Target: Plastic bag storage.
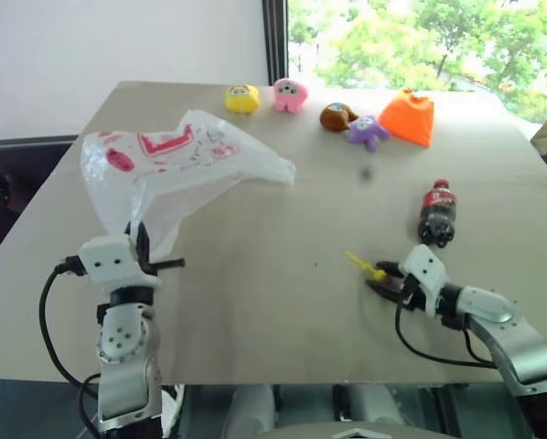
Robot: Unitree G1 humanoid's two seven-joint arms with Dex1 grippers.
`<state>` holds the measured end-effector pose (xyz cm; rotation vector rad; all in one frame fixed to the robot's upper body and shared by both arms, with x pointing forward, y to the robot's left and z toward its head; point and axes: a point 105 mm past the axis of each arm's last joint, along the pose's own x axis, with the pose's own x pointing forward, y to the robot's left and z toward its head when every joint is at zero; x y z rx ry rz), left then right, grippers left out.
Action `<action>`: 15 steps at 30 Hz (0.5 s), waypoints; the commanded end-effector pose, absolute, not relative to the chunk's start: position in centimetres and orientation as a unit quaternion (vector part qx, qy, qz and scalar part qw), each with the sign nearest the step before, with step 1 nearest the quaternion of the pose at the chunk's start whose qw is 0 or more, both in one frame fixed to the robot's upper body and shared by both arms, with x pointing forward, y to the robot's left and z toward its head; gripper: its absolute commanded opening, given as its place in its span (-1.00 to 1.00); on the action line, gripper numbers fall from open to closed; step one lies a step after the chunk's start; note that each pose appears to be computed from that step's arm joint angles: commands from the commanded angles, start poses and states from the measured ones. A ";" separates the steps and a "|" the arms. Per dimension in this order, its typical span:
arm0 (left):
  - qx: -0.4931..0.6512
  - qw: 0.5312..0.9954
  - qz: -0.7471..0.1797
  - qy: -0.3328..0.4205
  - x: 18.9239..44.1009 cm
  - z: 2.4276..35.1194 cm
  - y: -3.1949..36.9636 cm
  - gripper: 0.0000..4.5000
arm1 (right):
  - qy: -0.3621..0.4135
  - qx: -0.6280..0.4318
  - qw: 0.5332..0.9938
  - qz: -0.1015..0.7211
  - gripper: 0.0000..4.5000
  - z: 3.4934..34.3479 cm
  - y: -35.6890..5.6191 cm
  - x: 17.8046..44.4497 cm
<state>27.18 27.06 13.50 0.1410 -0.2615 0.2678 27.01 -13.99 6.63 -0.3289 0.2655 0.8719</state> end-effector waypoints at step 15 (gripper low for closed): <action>-0.003 0.952 -0.268 -0.149 24.5 16.0 13.0 -1.00 | 0.054 -0.058 0.854 0.514 -0.66 13.8 -0.5 32.3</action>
